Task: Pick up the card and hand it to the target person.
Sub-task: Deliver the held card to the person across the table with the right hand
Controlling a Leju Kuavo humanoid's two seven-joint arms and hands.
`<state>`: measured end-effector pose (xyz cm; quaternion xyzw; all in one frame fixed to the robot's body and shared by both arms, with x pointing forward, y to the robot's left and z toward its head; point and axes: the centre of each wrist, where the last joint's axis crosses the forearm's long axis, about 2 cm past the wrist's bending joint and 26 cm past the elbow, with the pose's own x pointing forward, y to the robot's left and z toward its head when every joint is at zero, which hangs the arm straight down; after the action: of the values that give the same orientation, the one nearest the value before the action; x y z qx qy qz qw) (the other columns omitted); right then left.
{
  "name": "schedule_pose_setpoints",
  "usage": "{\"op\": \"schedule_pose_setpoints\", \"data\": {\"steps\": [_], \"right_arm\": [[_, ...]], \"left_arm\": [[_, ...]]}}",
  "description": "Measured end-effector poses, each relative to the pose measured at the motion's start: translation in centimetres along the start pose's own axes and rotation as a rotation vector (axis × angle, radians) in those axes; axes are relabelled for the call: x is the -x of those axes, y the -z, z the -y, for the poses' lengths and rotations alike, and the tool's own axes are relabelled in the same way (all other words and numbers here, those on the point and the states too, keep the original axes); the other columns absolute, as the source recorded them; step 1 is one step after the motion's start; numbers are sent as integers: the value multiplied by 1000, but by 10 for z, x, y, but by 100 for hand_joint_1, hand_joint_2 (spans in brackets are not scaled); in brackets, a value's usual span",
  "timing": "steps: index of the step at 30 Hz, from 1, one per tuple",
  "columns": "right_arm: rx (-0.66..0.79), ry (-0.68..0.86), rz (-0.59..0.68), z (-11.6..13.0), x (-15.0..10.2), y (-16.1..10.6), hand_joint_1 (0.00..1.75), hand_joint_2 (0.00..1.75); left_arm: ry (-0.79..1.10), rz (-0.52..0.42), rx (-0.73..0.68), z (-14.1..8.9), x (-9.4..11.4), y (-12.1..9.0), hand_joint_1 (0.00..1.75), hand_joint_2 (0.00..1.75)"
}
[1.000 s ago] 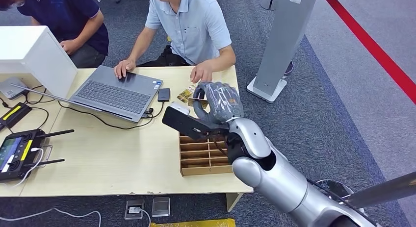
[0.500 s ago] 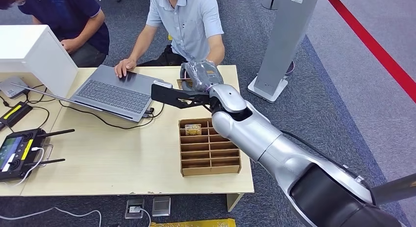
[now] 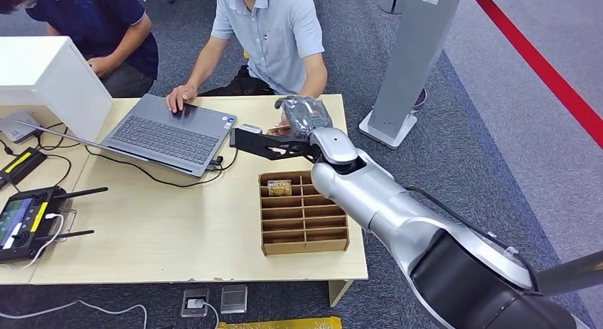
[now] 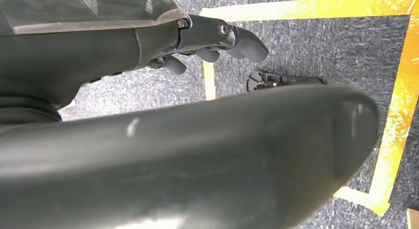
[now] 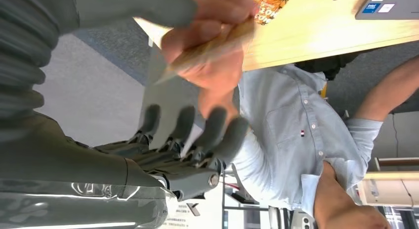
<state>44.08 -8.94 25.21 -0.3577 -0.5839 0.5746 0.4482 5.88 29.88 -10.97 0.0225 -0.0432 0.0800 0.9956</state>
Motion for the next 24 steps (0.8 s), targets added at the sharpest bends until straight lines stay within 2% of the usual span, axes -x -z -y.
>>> {"op": "schedule_pose_setpoints", "data": {"steps": [10, 15, 20, 24], "right_arm": [[101, 52, 43, 13, 0, 2, 0, 175], [190, 177, 44, 17, 1, -7, 0, 175], [238, 413, 68, -8, 7, -40, 0, 175], [244, 683, 131, -44, 9, -86, 0, 175]], "left_arm": [[-18, 2, -4, -1, 1, 0, 0, 0], [-41, -8, -18, -1, 2, 0, 0, 0], [-63, -33, -36, -2, 5, 0, 0, 0], [-72, -48, -48, -3, 8, 0, 0, 0]]}}
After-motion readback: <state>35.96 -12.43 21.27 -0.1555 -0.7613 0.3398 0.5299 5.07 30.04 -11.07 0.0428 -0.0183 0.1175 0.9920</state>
